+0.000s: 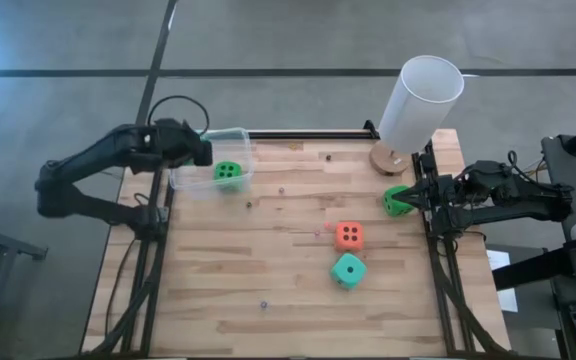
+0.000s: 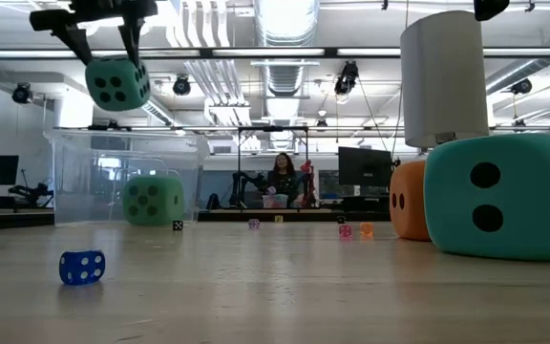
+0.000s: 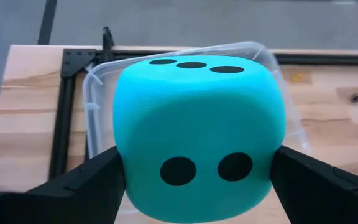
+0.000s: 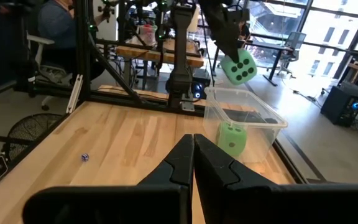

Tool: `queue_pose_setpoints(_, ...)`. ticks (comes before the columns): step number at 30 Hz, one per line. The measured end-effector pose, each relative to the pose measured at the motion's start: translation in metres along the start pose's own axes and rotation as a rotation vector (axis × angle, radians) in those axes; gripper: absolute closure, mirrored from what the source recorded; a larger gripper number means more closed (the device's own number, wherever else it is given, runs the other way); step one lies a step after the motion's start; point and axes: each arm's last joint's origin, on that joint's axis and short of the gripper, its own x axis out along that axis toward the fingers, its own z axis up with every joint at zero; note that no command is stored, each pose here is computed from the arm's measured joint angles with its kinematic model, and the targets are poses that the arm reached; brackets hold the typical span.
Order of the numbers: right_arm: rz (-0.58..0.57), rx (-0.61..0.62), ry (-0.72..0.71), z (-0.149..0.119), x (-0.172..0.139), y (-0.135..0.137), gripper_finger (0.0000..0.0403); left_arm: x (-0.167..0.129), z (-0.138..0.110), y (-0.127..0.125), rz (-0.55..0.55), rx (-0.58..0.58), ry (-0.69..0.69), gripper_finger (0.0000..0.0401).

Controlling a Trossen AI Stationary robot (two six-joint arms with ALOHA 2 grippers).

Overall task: Pick & Place Dice
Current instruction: Put the left large blue dice into the transparent bin

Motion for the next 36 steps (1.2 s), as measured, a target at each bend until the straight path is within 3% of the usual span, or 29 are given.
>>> queue_pose_setpoints(8, -0.001, -0.001, 0.0, 0.0, 0.0, 0.0, 0.0394, 0.025, 0.007, -0.004, 0.042, 0.051, 0.053, 0.005)
queue_pose_setpoints(17, 0.0, -0.001, 0.0, 0.0, 0.0, 0.0, 0.0394, 0.066, -0.002, -0.008, 0.145, 0.086, 0.102, 0.0053)
queue_pose_setpoints(28, -0.001, -0.005, 0.0, 0.0, 0.0, 0.0, 0.0394, 0.09, -0.017, -0.007, 0.183, 0.117, 0.155, 0.005)
queue_pose_setpoints(36, -0.008, -0.074, -0.001, 0.0, 0.0, 0.0, 0.0394, 0.105, -0.027, -0.008, 0.166, 0.11, 0.176, 0.0045)
